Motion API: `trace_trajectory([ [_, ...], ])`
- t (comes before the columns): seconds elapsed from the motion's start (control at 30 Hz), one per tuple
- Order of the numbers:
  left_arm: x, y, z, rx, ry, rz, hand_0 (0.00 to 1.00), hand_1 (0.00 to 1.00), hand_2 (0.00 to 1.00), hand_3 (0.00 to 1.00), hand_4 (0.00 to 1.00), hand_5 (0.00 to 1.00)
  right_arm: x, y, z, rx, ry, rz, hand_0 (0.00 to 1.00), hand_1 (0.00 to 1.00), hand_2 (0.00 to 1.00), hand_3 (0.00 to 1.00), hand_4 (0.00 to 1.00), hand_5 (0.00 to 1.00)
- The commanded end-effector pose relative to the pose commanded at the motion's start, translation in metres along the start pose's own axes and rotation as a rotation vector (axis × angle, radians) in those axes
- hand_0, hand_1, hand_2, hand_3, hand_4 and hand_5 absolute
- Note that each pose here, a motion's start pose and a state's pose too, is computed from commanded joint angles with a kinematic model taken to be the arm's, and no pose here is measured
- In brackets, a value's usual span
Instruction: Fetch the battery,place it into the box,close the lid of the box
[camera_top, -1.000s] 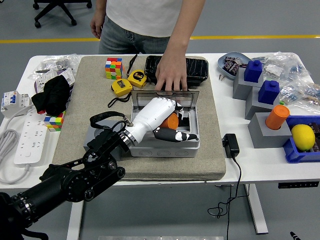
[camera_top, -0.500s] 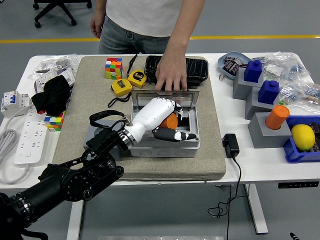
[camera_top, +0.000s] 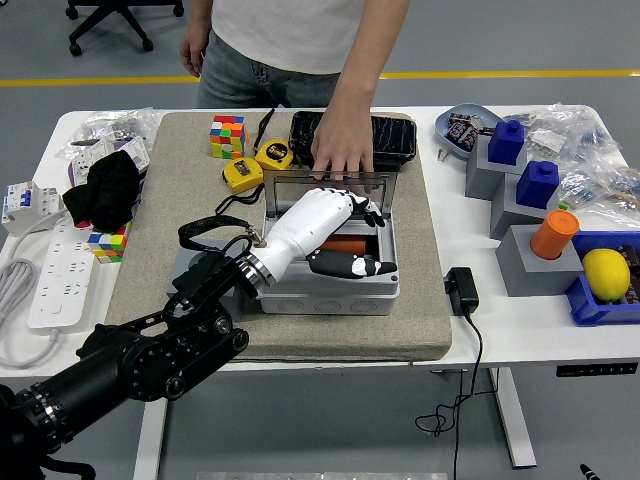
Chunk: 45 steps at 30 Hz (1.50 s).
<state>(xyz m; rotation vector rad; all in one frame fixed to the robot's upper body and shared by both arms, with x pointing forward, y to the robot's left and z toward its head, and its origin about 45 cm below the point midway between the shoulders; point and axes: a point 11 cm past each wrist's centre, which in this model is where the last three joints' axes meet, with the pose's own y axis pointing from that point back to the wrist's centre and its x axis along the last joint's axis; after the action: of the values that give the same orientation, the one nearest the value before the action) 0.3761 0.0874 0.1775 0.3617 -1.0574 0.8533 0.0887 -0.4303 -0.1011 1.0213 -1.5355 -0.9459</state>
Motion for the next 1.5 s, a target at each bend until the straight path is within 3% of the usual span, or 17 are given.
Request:
trace_trajectory([
  [0.5,0.027,-0.009,0.043,-0.142,0.016,0.09,0.573,0.554,0.515,0.507,0.998,0.779,-0.001,0.0,-0.001,0.001,-0.004,-0.001,0.919,0.822,0.793,0.799,0.998,0.981],
  [0.67,0.037,-0.014,0.05,-0.167,0.015,0.116,0.572,0.559,0.514,0.505,0.998,0.786,-0.001,0.0,0.0,0.0,-0.004,-0.001,0.919,0.822,0.793,0.799,0.998,0.979],
  [0.83,0.051,-0.022,0.046,-0.157,-0.012,0.145,0.575,0.568,0.517,0.508,0.998,0.787,-0.001,0.0,-0.001,0.001,-0.003,-0.002,0.918,0.822,0.793,0.798,0.998,0.977],
  [0.87,0.055,-0.023,0.044,-0.151,-0.02,0.151,0.575,0.568,0.517,0.508,0.998,0.787,-0.001,0.0,-0.001,0.001,-0.002,-0.002,0.918,0.822,0.793,0.798,0.998,0.977],
  [0.9,0.06,-0.025,0.042,-0.142,-0.026,0.157,0.71,0.748,0.671,0.613,0.998,0.802,-0.001,0.0,-0.001,0.002,-0.001,-0.002,0.918,0.822,0.793,0.799,0.998,0.977],
  [1.1,0.08,-0.03,0.031,-0.05,-0.017,0.17,0.71,0.748,0.671,0.613,0.998,0.802,-0.001,0.0,-0.001,0.001,0.0,-0.001,0.918,0.822,0.793,0.799,0.998,0.977],
  [1.13,0.082,-0.03,0.029,-0.03,-0.022,0.169,0.916,0.938,0.853,0.778,0.998,0.94,-0.001,0.0,0.0,-0.001,0.001,-0.001,0.918,0.821,0.793,0.799,0.998,0.976],
  [1.27,0.085,-0.031,0.025,0.069,-0.083,0.118,0.916,0.938,0.853,0.778,0.998,0.94,0.0,0.0,0.001,-0.004,0.002,0.0,0.918,0.821,0.793,0.799,0.998,0.976],
  [1.3,0.084,-0.031,0.024,0.092,-0.099,0.104,0.998,0.998,0.975,0.902,0.998,0.998,0.0,0.0,0.001,-0.004,0.002,0.0,0.918,0.821,0.793,0.799,0.998,0.976],
  [1.5,0.08,-0.028,0.017,0.264,-0.247,-0.026,0.998,0.998,0.975,0.902,0.998,0.998,-0.001,0.0,0.001,-0.003,0.003,-0.002,0.919,0.82,0.793,0.799,0.998,0.976],
])
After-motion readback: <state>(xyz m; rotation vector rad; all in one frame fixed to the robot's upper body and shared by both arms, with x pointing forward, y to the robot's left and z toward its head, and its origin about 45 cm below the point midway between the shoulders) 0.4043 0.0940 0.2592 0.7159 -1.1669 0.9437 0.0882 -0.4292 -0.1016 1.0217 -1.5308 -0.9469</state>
